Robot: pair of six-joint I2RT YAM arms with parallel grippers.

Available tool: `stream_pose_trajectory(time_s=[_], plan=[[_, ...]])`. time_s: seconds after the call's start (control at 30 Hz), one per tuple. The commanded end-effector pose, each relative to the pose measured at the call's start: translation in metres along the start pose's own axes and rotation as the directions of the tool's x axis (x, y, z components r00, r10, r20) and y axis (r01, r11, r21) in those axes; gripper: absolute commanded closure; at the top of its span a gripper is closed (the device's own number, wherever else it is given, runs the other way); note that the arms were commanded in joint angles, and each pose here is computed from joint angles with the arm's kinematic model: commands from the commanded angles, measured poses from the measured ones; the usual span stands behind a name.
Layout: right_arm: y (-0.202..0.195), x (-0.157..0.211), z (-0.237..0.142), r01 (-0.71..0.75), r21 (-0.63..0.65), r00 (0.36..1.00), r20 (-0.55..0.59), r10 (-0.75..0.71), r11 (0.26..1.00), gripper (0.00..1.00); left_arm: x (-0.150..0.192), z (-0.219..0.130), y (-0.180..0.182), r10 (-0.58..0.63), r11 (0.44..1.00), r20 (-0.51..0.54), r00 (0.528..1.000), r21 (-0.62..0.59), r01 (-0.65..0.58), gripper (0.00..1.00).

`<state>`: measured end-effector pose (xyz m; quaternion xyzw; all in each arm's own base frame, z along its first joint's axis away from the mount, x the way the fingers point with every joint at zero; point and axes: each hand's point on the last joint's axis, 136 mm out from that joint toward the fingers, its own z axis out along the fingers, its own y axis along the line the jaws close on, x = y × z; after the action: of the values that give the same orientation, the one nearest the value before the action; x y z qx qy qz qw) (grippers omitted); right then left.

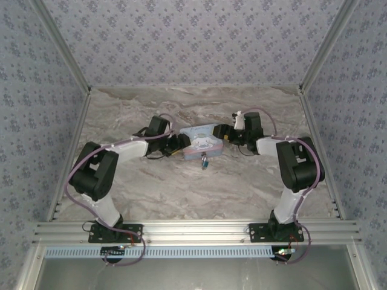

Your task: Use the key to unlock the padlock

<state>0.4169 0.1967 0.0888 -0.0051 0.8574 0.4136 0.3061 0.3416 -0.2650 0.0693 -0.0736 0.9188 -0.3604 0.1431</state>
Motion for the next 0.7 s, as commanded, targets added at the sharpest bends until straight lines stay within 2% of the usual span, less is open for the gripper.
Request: stream_pose_trajectory(time_s=[0.0,0.17,0.33,0.47,0.67], plan=[[-0.012,-0.022,-0.025,0.066,0.048,0.992,0.108,-0.071,0.997,0.16,0.025,0.003,0.039,-0.104,0.987,-0.009,0.995,-0.123,0.102,0.29],[-0.007,-0.008,-0.063,0.079,0.020,0.987,0.136,-0.081,0.997,0.17,0.025,0.004,0.036,-0.107,0.986,0.001,0.994,-0.125,0.106,0.29],[0.015,0.041,-0.082,0.080,-0.039,0.993,0.085,-0.076,0.996,0.21,0.024,0.004,0.032,-0.107,0.987,0.018,0.994,-0.120,0.108,0.29],[0.026,0.076,-0.086,0.075,-0.029,0.995,0.068,-0.073,0.997,0.23,0.027,0.005,0.031,-0.114,0.986,0.022,0.993,-0.116,0.115,0.29],[0.055,0.098,-0.068,0.120,-0.091,0.992,0.041,-0.116,0.989,0.26,0.027,0.007,0.028,-0.117,0.987,0.031,0.993,-0.104,0.120,0.29]])
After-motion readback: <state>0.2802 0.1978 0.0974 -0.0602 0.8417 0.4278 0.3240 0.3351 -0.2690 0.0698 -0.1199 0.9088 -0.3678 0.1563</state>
